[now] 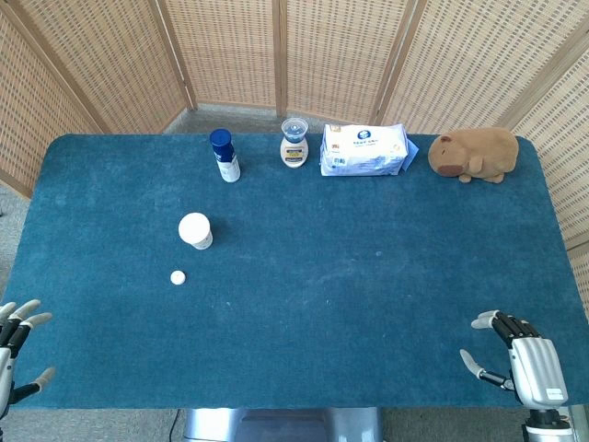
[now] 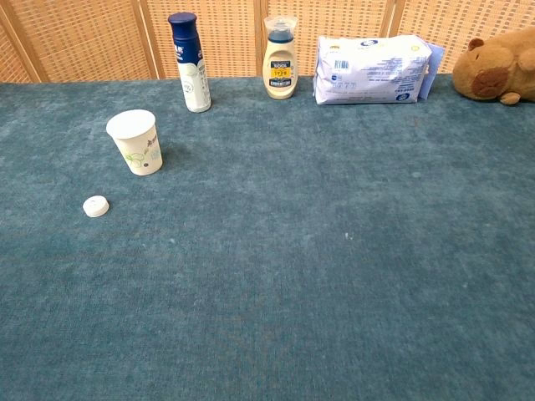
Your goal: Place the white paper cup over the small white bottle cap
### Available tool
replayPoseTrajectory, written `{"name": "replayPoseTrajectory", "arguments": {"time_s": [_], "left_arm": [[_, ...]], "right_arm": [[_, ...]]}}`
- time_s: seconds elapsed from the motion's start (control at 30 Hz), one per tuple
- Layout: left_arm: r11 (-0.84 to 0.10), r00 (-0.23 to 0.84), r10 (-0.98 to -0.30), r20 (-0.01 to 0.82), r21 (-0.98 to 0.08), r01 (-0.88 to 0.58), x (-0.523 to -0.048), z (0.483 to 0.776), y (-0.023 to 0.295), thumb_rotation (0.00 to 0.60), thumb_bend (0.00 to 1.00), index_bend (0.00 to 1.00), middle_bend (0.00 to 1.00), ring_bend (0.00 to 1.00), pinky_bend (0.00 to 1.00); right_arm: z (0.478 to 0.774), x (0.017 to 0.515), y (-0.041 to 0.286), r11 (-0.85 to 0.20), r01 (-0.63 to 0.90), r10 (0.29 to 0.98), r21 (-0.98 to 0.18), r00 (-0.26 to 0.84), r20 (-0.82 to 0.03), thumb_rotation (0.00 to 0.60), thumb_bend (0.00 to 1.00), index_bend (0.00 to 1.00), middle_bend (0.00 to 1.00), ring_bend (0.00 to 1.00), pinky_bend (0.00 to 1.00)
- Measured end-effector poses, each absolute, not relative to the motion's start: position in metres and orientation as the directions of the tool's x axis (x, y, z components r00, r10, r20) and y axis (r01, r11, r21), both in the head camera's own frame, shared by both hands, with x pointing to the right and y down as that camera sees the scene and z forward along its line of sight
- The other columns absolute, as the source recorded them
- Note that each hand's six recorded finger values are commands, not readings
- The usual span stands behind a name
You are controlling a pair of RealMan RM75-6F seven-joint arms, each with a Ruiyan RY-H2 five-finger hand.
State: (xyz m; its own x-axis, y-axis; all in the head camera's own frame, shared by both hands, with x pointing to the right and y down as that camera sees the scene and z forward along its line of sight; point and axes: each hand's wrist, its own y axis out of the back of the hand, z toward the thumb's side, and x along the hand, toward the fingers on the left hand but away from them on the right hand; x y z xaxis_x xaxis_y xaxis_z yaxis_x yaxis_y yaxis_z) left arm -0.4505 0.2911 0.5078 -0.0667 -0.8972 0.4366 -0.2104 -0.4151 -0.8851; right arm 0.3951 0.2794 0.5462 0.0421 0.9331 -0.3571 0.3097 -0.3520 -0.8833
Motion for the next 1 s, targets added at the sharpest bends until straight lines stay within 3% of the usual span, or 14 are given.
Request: {"name": "replayPoseTrajectory", "arguments": {"time_s": [0.5, 0.7, 1.0], "left_arm": [[-0.420, -0.020, -0.903, 0.429, -0.893, -0.164, -0.444, 0.516, 0.270, 0.600, 0.11, 0.25, 0.17, 0.09, 0.09], [-0.412, 0.074, -0.911, 0.406, -0.902, -0.129, -0.427, 0.518, 0.243, 0.600, 0.11, 0.25, 0.17, 0.09, 0.09], [-0.492, 0.241, -0.852, 0.464, -0.868, -0.066, -0.385, 0.538, 0.193, 0.600, 0.11, 0.25, 0.17, 0.09, 0.09]], "right_arm": [[0.547, 0.397, 0.279, -0.349, 0.307, 0.933, -0.885, 0.030, -0.357, 0.419, 0.32, 0.41, 0.37, 0.38, 0.38], [0.542, 0.403, 0.283, -0.328, 0.310, 0.939, -0.893, 0.004, -0.344, 0.416, 0.32, 0.41, 0.37, 0.38, 0.38], [0.538, 0.416, 0.290, -0.311, 0.308, 0.940, -0.899, -0.042, -0.339, 0.421, 0.32, 0.41, 0.37, 0.38, 0.38]]}}
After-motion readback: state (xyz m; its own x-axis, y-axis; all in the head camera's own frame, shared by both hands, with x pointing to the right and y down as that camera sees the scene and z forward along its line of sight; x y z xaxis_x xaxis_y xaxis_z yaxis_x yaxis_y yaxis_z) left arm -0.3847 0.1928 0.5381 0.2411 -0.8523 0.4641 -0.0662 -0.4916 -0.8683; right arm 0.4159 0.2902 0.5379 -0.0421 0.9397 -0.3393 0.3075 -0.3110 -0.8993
